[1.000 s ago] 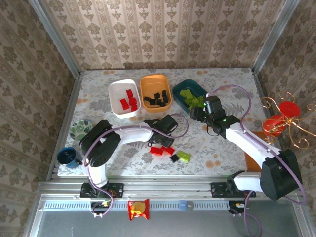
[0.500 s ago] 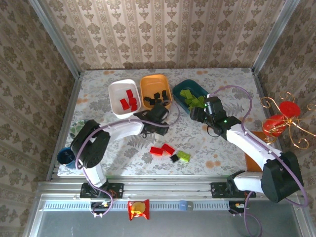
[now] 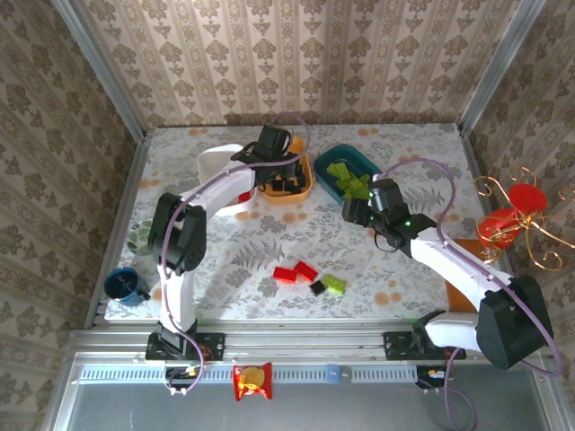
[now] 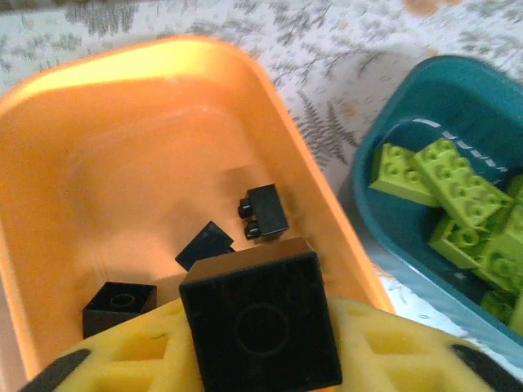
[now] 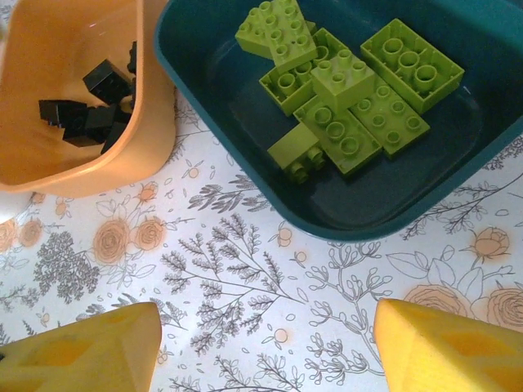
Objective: Sort the legos into containers by color
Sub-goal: Place the lego in the container, then pick up the lego from the bottom-center of the table.
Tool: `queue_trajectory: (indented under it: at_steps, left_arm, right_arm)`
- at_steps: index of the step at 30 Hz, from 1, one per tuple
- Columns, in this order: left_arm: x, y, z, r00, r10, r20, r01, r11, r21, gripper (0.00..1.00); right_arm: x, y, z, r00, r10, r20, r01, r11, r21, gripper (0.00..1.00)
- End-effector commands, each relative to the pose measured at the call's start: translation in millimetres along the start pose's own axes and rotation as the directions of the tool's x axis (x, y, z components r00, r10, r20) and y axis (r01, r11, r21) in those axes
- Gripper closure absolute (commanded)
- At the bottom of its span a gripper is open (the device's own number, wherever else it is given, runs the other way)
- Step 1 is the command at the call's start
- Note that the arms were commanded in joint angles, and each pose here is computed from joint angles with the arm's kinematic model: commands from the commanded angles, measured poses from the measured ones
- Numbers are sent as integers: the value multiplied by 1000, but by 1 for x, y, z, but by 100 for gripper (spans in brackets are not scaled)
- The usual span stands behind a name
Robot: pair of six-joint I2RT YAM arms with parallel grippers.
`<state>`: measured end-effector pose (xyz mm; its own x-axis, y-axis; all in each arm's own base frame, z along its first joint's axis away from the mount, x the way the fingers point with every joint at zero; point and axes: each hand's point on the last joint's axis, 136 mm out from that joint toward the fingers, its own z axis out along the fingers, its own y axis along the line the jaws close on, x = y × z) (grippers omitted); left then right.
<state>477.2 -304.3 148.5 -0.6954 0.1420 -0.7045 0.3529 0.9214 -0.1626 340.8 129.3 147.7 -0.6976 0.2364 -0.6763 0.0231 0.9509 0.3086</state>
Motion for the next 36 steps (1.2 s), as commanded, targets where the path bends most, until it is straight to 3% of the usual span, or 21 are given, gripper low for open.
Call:
queue_trajectory:
  at_steps: [1,5,12,16,20,25,29,36]
  left_arm:
    - [6,9,7,997,-20,-71,18,1000,-16,49]
    - [-11,-1,-11,1000,-20,-21,21,1000,23,26]
    - [-29,-24,-80,993,-39,115,25,993,119,14]
    - [-12,-29,-123,981,-70,182,40,985,167,10]
    - [24,-12,-155,971,-109,213,78,985,151,0]
    - [64,11,-186,958,-156,239,128,983,129,0]
    - [93,24,-195,962,-174,209,156,983,100,0]
    - [115,31,-209,956,-206,207,187,976,110,0]
  right_arm:
    - [10,6,-6,1000,-9,-16,9,1000,-26,29]
    - [24,19,-7,997,-62,-54,59,996,-63,28]
    - [62,60,-11,962,-237,-139,206,957,-205,28]
    - [97,84,-8,909,-359,-211,296,913,-280,28]
    - [138,98,-2,833,-473,-289,383,868,-318,28]
    - [177,108,3,734,-587,-342,487,806,-337,30]
    - [187,111,9,673,-649,-353,575,760,-302,34]
    - [187,101,21,634,-680,-368,653,726,-215,38]
